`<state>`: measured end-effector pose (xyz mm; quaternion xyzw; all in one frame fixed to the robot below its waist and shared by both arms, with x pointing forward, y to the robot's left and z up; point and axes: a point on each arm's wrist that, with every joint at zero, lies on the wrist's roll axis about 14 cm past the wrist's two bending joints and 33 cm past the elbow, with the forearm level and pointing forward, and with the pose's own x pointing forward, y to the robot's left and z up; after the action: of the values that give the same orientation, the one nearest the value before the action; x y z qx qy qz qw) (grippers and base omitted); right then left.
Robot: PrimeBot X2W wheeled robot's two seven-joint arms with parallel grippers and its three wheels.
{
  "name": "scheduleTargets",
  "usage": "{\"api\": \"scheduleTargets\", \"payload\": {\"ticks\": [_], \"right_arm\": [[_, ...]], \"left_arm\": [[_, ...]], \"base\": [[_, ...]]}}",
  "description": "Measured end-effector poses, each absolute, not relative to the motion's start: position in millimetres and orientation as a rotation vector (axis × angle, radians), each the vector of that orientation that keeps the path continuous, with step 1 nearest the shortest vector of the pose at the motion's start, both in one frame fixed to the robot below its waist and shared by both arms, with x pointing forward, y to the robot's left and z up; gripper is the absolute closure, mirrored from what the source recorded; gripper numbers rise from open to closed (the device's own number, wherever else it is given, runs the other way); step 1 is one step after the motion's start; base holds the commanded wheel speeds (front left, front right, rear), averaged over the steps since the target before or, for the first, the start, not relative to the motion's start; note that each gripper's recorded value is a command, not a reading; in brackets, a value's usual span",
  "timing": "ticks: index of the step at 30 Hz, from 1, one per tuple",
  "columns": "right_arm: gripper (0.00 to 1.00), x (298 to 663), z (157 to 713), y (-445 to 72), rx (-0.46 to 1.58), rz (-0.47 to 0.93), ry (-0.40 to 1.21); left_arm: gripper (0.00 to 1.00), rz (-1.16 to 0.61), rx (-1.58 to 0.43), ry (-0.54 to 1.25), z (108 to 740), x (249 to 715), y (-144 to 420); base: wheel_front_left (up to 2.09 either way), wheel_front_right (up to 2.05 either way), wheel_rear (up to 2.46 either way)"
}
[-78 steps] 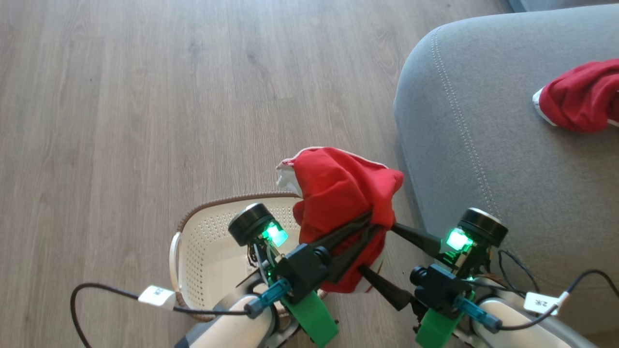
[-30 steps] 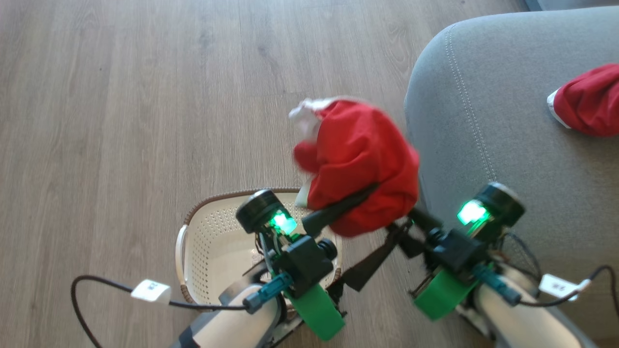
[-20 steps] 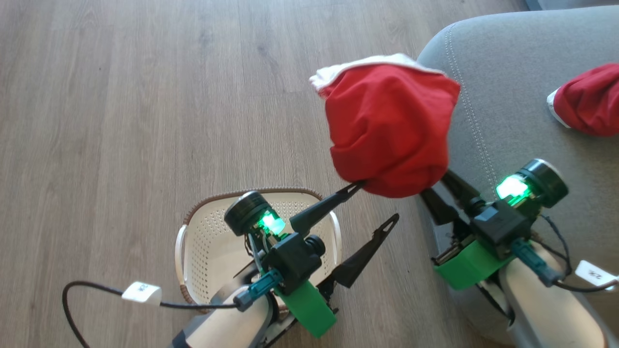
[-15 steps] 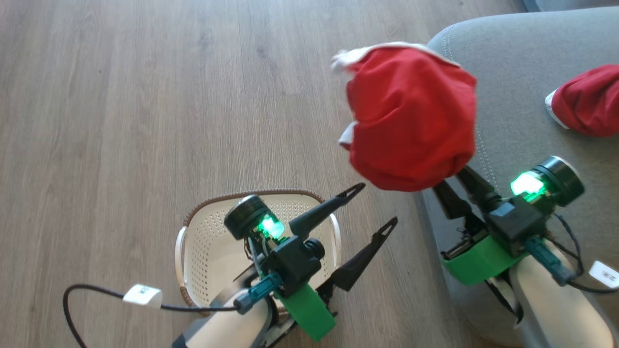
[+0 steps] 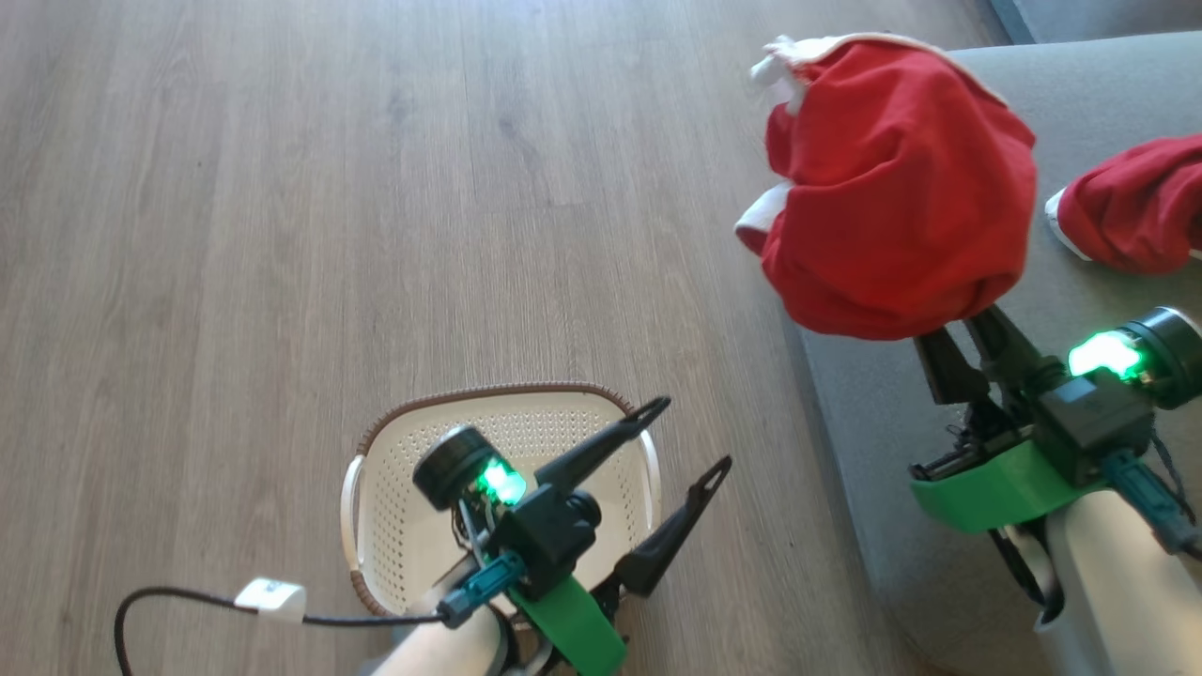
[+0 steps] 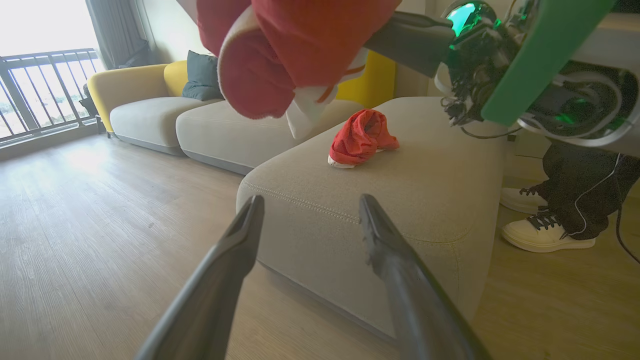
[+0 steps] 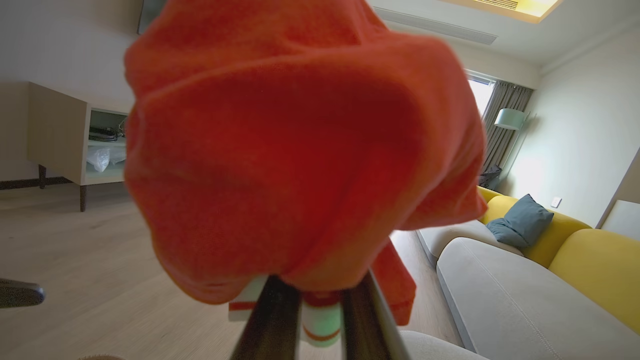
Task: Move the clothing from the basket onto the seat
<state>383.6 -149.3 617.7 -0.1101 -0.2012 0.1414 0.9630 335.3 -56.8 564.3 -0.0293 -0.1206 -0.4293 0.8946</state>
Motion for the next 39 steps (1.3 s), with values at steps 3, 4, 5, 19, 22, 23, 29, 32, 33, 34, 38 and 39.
{"api": "scheduleTargets", "payload": {"ticks": [3,4,5,19,22,23,29,32,33,34,38,39], "right_arm": [[1.0,382.1,621.0,-156.8,-0.221,0.263,-0.415],[1.0,381.9,622.1,-159.4,-0.222,0.255,-0.417],[1.0,381.7,622.5,-162.3,-0.223,0.246,-0.418],[1.0,380.2,611.7,-188.1,-0.204,0.157,-0.381],[1.0,378.3,610.5,-192.8,-0.208,0.143,-0.375],[1.0,377.6,610.4,-194.7,-0.209,0.137,-0.374],[1.0,371.1,608.1,-209.0,-0.221,0.094,-0.359],[1.0,365.8,608.0,-220.9,-0.233,0.058,-0.352],[1.0,363.6,608.6,-226.0,-0.238,0.041,-0.351],[1.0,361.1,609.1,-231.8,-0.243,0.023,-0.35],[1.0,349.6,610.0,-252.3,-0.263,-0.042,-0.339],[1.0,346.4,610.4,-257.0,-0.267,-0.058,-0.337]], "left_arm": [[0.0,-0.89,-0.071,-0.216,554.6,331.6,-56.8],[0.0,-0.89,-0.07,-0.204,550.9,331.5,-56.7],[0.0,-0.889,-0.069,-0.191,546.7,331.7,-56.6],[0.0,-0.879,-0.084,-0.028,499.4,336.9,-53.9],[0.0,-0.888,-0.089,-0.009,493.7,333.9,-56.5],[0.0,-0.893,-0.09,-0.009,493.5,334.0,-58.0],[0.0,-0.932,-0.1,-0.001,491.3,334.0,-69.9],[0.0,-0.957,-0.109,0.001,490.7,334.0,-78.1],[0.0,-0.967,-0.112,0.003,490.4,333.7,-81.2],[0.0,-0.978,-0.115,0.003,490.3,333.2,-84.4],[0.0,-1.032,-0.129,0.003,491.2,328.9,-99.8],[0.0,-1.046,-0.133,0.002,491.5,327.4,-103.8]], "base": [[0.0,0.0,0.0],[0.0,0.0,0.0],[0.0,0.0,0.0],[0.0,0.0,0.0],[0.0,0.0,0.0],[0.0,0.0,0.0],[0.0,0.0,0.0],[0.0,0.0,0.0],[0.0,0.0,0.0],[0.0,0.0,0.0],[0.0,0.0,0.0],[0.0,0.0,0.0]]}}
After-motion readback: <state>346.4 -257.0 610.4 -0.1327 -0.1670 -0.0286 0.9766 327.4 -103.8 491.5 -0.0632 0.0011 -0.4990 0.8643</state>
